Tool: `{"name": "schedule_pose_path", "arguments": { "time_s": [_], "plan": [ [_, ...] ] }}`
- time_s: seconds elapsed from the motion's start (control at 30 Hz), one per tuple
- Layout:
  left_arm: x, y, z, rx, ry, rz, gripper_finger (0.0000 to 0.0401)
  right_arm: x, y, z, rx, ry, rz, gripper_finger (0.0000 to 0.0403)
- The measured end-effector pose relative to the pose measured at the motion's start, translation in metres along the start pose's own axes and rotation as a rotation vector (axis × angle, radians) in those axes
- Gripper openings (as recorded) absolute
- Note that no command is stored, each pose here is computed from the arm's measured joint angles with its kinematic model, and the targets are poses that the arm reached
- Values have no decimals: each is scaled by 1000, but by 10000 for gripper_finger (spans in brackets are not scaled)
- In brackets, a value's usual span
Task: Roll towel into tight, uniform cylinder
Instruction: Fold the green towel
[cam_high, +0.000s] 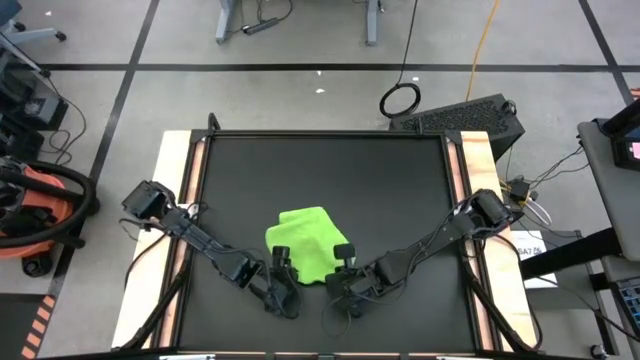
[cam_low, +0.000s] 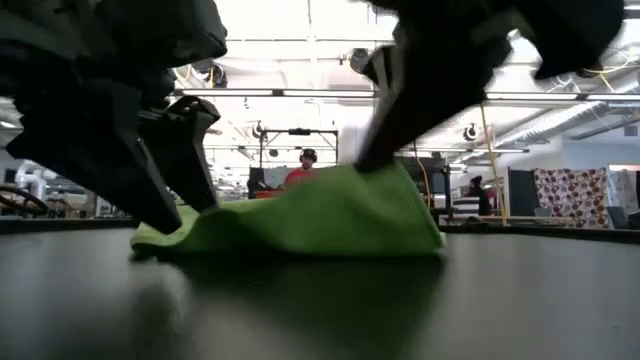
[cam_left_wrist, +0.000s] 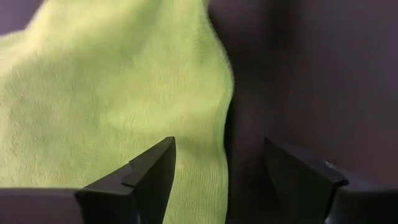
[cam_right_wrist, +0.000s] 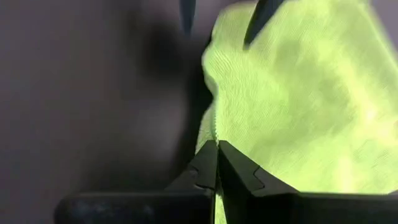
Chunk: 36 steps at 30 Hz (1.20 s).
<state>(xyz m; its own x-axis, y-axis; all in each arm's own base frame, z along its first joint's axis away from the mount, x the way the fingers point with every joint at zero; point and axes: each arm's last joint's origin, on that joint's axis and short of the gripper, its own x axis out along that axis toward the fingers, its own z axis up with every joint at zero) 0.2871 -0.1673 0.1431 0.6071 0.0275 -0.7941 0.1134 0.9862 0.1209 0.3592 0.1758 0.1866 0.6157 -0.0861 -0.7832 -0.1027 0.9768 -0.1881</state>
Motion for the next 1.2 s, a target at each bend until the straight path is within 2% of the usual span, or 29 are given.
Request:
{"name": "schedule_pose_path", "arguments": {
  "time_s": [0.13,0.43,0.63,0.8,1.0,1.2],
  "plan": [
    [2,8,2,-42,-30,111,249,-14,-6,13,21,-45,-7,1],
    [0,16,7,-103,-129,359,245,-64,-26,41,17,-80,-152,0],
    [-7,23,7,-100,-102,545,188,-112,-45,52,44,-126,-256,0],
    [-17,28,13,-87,-92,684,136,-143,-56,61,63,-190,-267,0],
    [-29,30,27,-39,-110,804,118,-167,-65,65,81,-243,-260,0],
    [-41,32,39,6,-90,847,118,-177,-70,61,103,-246,-272,0]
  ]
}}
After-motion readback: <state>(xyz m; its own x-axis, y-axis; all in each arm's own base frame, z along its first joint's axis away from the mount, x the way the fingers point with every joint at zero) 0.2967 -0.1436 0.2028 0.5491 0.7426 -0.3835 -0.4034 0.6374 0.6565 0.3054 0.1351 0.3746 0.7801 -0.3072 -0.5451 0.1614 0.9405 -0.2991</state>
